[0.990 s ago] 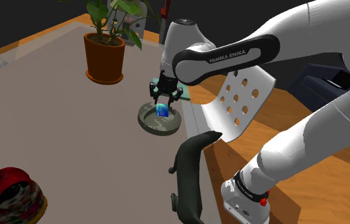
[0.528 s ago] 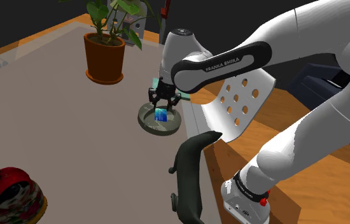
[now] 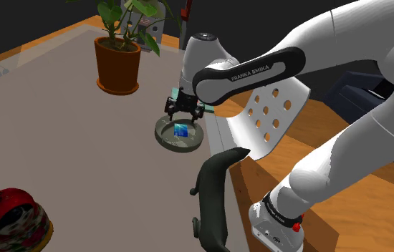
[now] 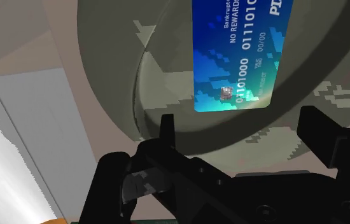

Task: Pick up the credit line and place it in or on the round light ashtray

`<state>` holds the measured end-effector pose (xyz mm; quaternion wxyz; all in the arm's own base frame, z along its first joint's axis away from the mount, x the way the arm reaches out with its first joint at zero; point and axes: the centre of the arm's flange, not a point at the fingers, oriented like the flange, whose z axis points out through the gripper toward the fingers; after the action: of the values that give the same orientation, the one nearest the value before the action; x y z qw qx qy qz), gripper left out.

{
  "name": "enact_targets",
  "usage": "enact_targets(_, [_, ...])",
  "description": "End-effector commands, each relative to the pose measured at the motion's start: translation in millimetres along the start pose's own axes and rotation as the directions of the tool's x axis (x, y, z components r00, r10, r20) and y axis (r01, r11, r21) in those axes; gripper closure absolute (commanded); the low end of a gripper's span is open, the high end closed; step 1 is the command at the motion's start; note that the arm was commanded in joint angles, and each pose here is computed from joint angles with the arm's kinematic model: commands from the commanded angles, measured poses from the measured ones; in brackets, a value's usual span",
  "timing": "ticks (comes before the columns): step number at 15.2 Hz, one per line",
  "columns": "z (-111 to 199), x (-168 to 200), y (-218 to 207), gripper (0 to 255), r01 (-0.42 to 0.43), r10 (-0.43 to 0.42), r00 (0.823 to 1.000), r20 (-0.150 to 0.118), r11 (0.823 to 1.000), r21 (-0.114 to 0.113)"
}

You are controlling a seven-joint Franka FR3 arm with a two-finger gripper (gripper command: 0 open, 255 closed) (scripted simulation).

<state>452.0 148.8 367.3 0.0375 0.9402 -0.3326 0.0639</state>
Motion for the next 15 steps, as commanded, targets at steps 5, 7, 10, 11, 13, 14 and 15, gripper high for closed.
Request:
enact_targets(5, [-26.2,-0.1,-0.5,0,0.0,0.0,1.0,0.0,1.0,0.0])
enact_targets(7, [-49.8,-0.1,-0.6,0,0.0,0.0,1.0,0.0,1.0,0.0])
enact_targets(10, [-49.8,-0.1,-0.5,0,0.0,0.0,1.0,0.0,1.0,0.0])
enact_targets(11, [-49.8,-0.1,-0.5,0,0.0,0.0,1.0,0.0,1.0,0.0])
enact_targets(13, [-49.8,-0.1,-0.6,0,0.0,0.0,1.0,0.0,1.0,0.0])
enact_targets(14, [-49.8,-0.1,-0.6,0,0.0,0.0,1.0,0.0,1.0,0.0])
enact_targets(15, [-49.8,-0.1,-0.6,0,0.0,0.0,1.0,0.0,1.0,0.0])
